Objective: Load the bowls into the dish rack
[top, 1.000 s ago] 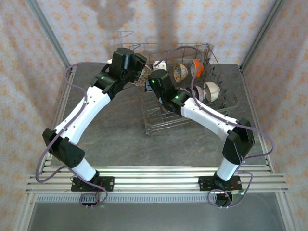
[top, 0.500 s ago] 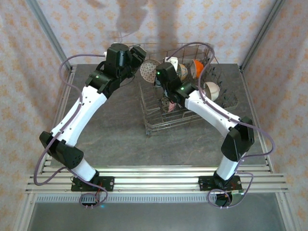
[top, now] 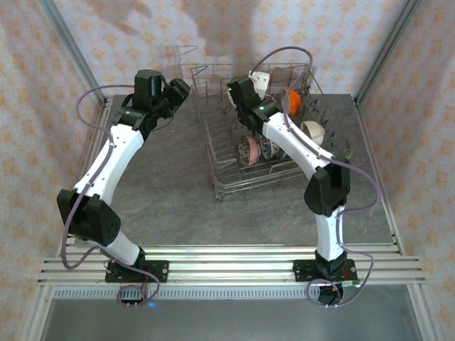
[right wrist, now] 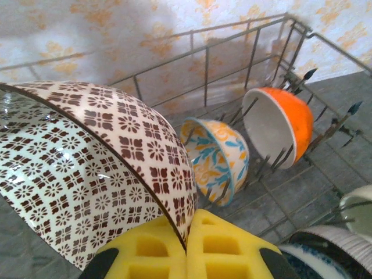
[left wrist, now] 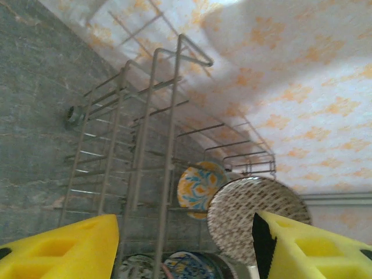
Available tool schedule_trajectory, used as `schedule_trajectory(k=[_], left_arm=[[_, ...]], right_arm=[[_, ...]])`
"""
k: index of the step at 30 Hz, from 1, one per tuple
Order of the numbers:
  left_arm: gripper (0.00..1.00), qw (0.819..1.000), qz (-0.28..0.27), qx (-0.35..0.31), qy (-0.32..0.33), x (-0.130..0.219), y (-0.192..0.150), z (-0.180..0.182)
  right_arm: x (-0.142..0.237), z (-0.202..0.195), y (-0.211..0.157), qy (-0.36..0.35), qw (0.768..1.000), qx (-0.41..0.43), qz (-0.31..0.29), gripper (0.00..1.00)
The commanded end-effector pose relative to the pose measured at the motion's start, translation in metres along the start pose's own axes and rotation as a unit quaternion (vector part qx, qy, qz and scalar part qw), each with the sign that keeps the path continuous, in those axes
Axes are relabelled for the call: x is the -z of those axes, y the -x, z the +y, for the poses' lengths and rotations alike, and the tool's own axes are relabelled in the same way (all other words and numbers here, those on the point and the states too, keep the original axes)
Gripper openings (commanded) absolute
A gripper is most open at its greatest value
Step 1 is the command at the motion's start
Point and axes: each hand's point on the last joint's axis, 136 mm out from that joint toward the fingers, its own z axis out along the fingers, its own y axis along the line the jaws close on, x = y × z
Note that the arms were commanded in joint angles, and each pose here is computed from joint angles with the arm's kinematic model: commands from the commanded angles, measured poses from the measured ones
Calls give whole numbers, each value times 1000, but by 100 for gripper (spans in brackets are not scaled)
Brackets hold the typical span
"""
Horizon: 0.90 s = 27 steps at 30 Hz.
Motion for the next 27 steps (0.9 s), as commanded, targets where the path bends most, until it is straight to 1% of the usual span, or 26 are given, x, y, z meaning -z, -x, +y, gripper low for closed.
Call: schedule_trajectory(k=[1, 5, 9, 15, 18, 22, 27], left_arm=[[61, 998, 37, -41, -3, -19, -12, 19], [57, 997, 64, -44, 12, -40, -26, 54], [52, 993, 102, -52, 32, -62, -45, 88], [48, 987, 145, -52, 52, -80, -69, 118], [47, 980, 177, -63, 68, -88, -85, 135], [47, 972, 212, -76, 71, -94, -106, 142], [46, 962, 249, -91, 68, -101, -128, 141]], right_arm=[[-4, -21, 22, -79, 996, -9, -36, 0], [-19, -18, 22, -114, 993, 9, -41, 0], [-30, -17, 18, -143, 988, 30, -44, 0], [-36, -23, 20, -185, 979, 46, -67, 0], [-41, -22, 16, -193, 977, 51, -70, 0], [-45, -28, 11, -222, 970, 60, -78, 0], [-47, -33, 14, -259, 957, 84, -98, 0]])
